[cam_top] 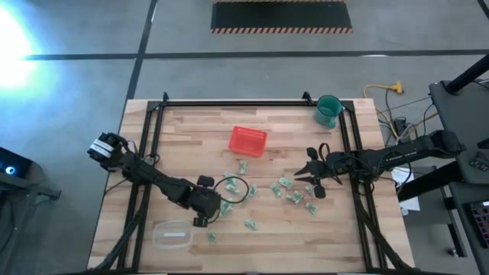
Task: Pick and place items into bin
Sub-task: Put the stevia packet into the orange bin
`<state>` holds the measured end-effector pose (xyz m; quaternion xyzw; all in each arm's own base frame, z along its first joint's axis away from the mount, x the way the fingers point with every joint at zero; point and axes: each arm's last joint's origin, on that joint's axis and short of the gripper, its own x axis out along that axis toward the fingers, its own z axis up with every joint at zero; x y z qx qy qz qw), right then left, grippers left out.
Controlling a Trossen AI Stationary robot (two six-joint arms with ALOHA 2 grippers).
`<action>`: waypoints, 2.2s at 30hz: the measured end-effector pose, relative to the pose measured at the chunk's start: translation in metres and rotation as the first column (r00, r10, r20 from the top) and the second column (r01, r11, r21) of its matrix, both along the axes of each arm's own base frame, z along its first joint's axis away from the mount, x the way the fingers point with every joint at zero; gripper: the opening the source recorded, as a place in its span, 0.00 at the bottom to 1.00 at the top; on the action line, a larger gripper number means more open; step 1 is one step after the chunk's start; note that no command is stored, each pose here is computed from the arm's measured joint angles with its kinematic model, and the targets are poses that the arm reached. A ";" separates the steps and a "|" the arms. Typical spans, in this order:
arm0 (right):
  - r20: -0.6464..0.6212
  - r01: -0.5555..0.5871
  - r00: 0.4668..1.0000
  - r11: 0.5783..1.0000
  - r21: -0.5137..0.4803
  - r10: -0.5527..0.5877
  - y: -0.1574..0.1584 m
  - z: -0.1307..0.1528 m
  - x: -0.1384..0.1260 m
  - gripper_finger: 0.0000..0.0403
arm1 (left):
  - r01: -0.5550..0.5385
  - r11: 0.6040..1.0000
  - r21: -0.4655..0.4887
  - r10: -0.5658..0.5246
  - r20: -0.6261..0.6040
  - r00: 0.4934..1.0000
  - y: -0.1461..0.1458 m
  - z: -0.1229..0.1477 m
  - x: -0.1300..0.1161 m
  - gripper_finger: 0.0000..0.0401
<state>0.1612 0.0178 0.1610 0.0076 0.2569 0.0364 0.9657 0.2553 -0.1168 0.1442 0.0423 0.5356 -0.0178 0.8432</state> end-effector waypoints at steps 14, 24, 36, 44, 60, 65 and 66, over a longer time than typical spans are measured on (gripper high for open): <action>-0.004 -0.001 1.000 1.000 -0.001 0.001 0.000 -0.001 -0.001 0.18 | 0.014 0.996 0.087 -0.016 0.014 1.000 0.003 0.005 0.000 0.01; 0.002 -0.020 1.000 0.999 -0.044 0.021 0.000 -0.001 0.000 0.18 | -0.018 0.948 0.317 -0.044 0.186 0.982 0.016 0.037 0.000 0.00; 0.037 -0.015 0.999 0.989 -0.149 0.021 -0.002 0.001 0.001 0.18 | -0.237 0.807 0.541 0.050 0.338 0.940 0.101 0.066 0.027 0.00; 0.043 -0.008 0.999 0.988 -0.151 0.015 -0.002 0.002 0.001 0.18 | -0.210 0.853 0.478 0.042 0.339 0.940 0.178 0.073 0.041 0.00; 0.046 0.017 0.999 0.995 -0.101 -0.012 -0.002 0.002 0.002 0.18 | -0.128 0.913 0.387 0.023 0.265 0.964 0.228 0.045 0.078 0.01; 0.037 0.019 0.999 0.995 -0.096 -0.016 -0.002 0.001 0.002 0.18 | -0.105 0.911 0.400 0.002 0.249 0.969 0.227 0.042 0.082 0.12; 0.035 0.019 0.999 0.995 -0.096 -0.016 -0.001 0.000 0.003 0.18 | -0.108 0.910 0.401 0.002 0.255 0.967 0.227 0.044 0.082 0.16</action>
